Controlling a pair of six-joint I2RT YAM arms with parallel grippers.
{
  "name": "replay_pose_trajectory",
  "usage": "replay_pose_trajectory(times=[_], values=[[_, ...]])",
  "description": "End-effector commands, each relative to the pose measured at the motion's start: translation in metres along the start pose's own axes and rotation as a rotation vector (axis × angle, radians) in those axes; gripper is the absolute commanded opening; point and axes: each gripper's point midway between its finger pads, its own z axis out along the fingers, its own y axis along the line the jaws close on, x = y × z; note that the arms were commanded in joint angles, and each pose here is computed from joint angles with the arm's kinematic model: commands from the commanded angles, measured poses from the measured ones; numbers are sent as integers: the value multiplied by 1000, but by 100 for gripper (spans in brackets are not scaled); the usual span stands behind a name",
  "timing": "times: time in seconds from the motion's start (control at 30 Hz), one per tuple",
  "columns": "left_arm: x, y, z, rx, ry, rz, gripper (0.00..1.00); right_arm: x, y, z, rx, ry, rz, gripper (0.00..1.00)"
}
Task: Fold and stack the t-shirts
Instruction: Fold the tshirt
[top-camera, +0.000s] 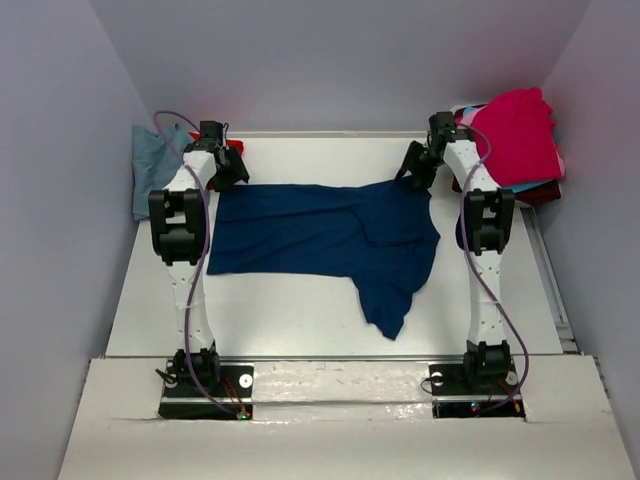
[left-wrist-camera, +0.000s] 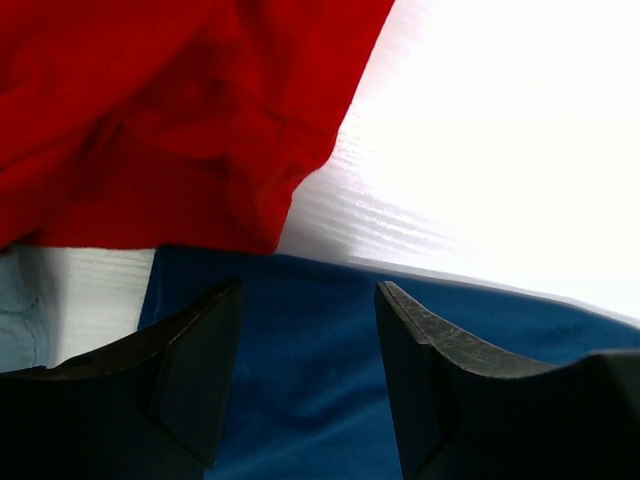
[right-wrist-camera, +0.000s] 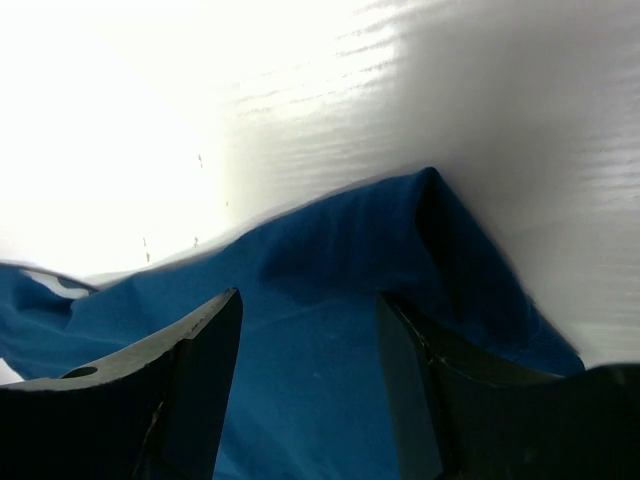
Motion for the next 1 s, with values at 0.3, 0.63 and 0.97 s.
replay_pose_trajectory(times=[0.3, 0.63, 0.97], values=[[-61, -42, -65, 125, -237, 39, 68, -42, 48, -78, -154, -190, -87, 68], [-51, -40, -83, 90, -195, 55, 68, 24, 14, -107, -1, 10, -16, 68], [-6, -13, -44, -21, -36, 53, 68, 100, -29, -106, 86, 134, 3, 64]])
